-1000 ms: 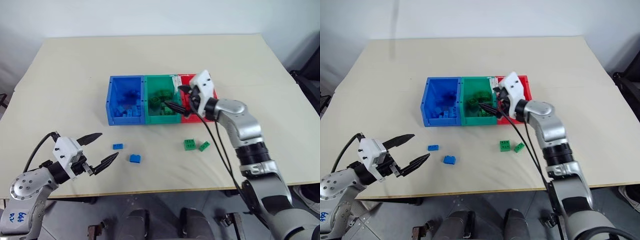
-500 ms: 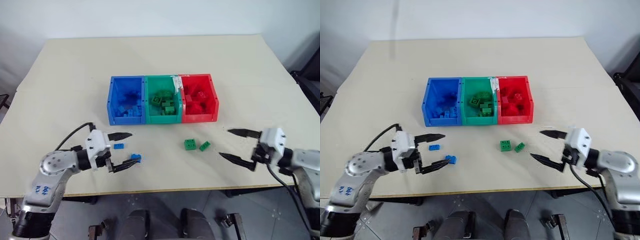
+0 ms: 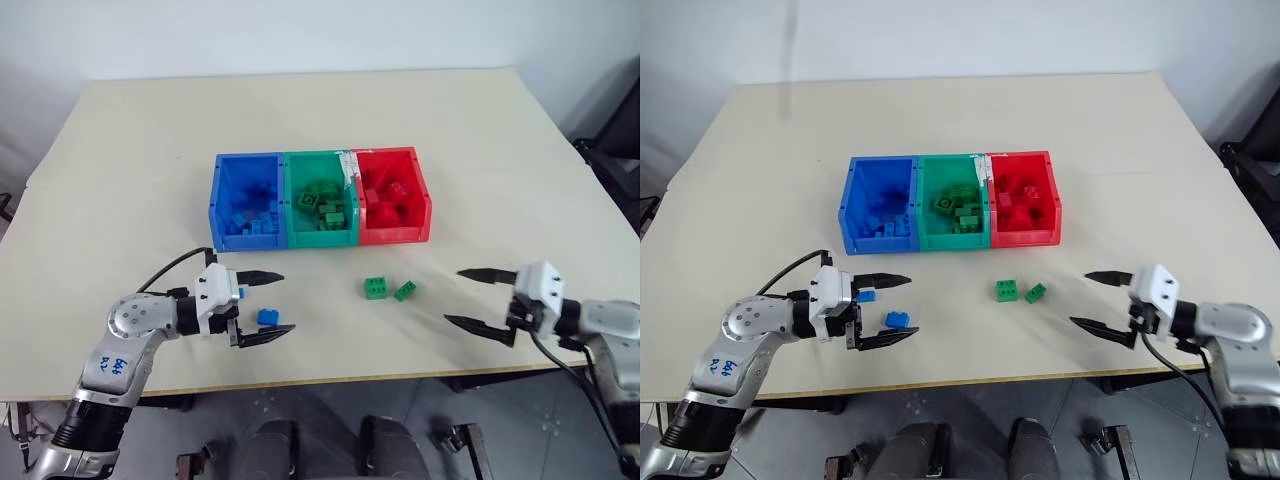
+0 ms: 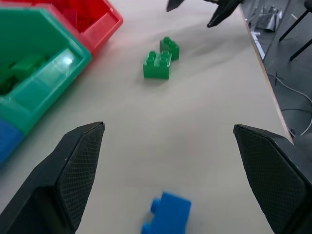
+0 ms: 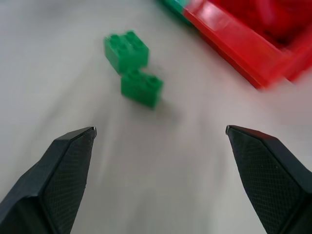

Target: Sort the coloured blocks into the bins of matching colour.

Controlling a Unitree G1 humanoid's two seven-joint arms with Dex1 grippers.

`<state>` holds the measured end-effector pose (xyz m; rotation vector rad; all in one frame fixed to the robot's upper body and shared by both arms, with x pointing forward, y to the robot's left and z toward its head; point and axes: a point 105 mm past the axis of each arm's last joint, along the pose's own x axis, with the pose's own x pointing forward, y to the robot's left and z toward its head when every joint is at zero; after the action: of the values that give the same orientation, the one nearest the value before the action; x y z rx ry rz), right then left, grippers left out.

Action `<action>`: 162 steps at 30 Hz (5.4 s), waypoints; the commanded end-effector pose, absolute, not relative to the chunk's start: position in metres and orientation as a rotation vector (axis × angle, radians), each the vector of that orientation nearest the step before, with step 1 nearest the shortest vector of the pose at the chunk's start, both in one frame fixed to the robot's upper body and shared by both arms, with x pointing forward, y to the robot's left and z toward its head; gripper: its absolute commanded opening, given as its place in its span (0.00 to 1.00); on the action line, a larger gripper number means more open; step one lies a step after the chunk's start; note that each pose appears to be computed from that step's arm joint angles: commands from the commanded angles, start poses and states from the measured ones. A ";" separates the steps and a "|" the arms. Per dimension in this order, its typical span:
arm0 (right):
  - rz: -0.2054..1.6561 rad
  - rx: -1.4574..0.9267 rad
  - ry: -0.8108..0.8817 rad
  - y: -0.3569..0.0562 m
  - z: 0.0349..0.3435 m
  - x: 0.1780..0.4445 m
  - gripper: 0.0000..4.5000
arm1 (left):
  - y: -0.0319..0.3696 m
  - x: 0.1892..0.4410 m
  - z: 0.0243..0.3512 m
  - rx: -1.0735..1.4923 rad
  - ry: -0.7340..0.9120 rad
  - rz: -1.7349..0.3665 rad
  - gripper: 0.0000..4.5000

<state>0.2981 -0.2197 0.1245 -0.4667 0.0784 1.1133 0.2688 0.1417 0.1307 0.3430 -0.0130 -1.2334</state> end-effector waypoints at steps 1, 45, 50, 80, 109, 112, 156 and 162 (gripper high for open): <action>1.187 -0.470 0.106 -0.206 0.118 0.307 0.99 | 0.143 0.261 0.140 0.342 -0.034 -1.240 1.00; 0.978 -0.165 -0.098 -0.069 0.238 0.392 0.09 | 0.216 0.248 0.165 0.270 -0.161 -0.650 1.00; 0.939 -0.202 -0.118 -0.047 0.244 0.410 0.17 | 0.216 0.241 0.165 0.258 -0.153 -0.627 1.00; 0.875 -0.504 0.047 -0.268 0.132 0.255 1.00 | 0.135 0.273 0.142 0.379 -0.050 -1.229 1.00; 0.996 -0.385 0.157 -0.121 0.114 0.318 1.00 | 0.178 0.253 0.147 0.355 -0.036 -1.017 1.00; 1.006 -0.389 0.158 -0.115 0.114 0.319 0.86 | 0.178 0.250 0.149 0.364 -0.037 -1.009 1.00; 1.327 -0.305 -0.280 -0.064 0.226 0.343 1.00 | 0.239 0.233 0.150 0.247 -0.038 -0.647 1.00; 1.472 -0.269 -0.231 -0.119 0.189 0.293 1.00 | 0.258 0.232 0.150 0.305 0.015 -0.683 1.00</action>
<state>0.3059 -0.1099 0.1766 -0.2713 -0.1586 1.4308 0.2353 0.2492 0.1442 0.2761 0.0248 -0.6817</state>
